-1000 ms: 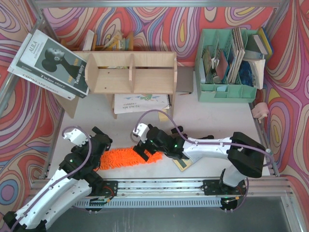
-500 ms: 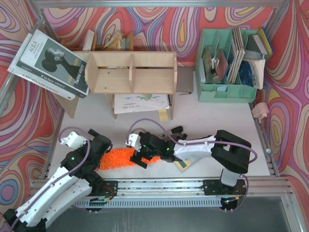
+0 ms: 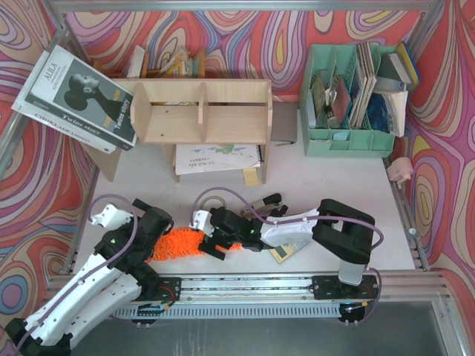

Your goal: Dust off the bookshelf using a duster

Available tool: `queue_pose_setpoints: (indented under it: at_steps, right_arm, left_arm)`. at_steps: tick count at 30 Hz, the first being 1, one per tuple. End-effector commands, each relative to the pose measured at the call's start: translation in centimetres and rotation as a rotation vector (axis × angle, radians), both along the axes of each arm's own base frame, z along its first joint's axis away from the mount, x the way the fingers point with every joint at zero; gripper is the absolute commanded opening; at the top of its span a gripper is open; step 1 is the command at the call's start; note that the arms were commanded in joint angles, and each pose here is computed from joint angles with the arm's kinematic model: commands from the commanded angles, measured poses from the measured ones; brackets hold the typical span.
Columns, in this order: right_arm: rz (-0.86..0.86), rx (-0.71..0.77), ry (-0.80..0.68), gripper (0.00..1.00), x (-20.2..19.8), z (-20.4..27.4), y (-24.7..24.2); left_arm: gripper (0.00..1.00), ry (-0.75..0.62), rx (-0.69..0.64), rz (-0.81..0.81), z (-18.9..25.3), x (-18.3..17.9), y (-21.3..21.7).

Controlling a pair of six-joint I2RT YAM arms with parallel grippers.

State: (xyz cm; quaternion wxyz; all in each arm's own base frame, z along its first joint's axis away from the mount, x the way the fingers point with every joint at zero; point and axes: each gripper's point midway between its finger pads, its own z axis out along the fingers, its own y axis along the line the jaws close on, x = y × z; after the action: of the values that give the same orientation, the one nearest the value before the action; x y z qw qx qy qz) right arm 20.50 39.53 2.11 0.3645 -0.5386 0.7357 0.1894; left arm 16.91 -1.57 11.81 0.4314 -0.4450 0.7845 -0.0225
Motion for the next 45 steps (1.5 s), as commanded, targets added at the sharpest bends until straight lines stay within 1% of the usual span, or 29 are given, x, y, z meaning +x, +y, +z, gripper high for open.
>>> queue_pose_setpoints:
  at_steps: [1, 3, 10, 13, 15, 25, 33, 37, 45]
  right_arm:
    - [-0.002, -0.019, -0.034, 0.79, 0.6, -0.5, 0.3]
    - [-0.002, -0.021, -0.045, 0.74, 0.8, -0.4, 0.4]
    - [0.014, -0.004, -0.094, 0.51, 1.3, 1.0, 0.9]
    - [0.018, -0.009, -0.117, 0.39, 1.8, 1.4, 1.3]
    - [0.024, -0.015, -0.132, 0.33, 2.0, 1.7, 1.4]
    - [0.019, 0.043, -0.217, 0.18, 3.1, 5.4, 2.4]
    - [-0.006, 0.085, -0.278, 0.08, 3.6, 7.8, 3.4]
    - [-0.023, 0.147, -0.306, 0.04, 3.6, 10.5, 3.7]
    - [-0.031, 0.226, -0.316, 0.02, 2.7, 12.7, 4.3]
  left_arm:
    - [0.99, -0.023, 0.000, 0.058, 0.6, -0.4, 1.1]
    - [0.98, -0.030, -0.008, 0.071, 0.7, -0.5, 1.3]
    - [0.99, -0.065, -0.029, 0.111, 1.7, -0.7, 2.0]
    - [0.98, -0.082, -0.030, 0.117, 2.3, -0.8, 2.2]
    - [0.99, -0.094, -0.036, 0.118, 2.6, -0.8, 2.3]
    - [0.98, -0.166, -0.084, 0.153, 3.8, -1.1, 3.0]
    - [0.98, -0.153, -0.109, 0.174, 4.2, -1.2, 2.8]
    - [0.98, -0.135, -0.119, 0.187, 3.9, -1.3, 2.7]
    - [0.98, -0.145, -0.158, 0.168, 3.6, -0.6, 1.7]
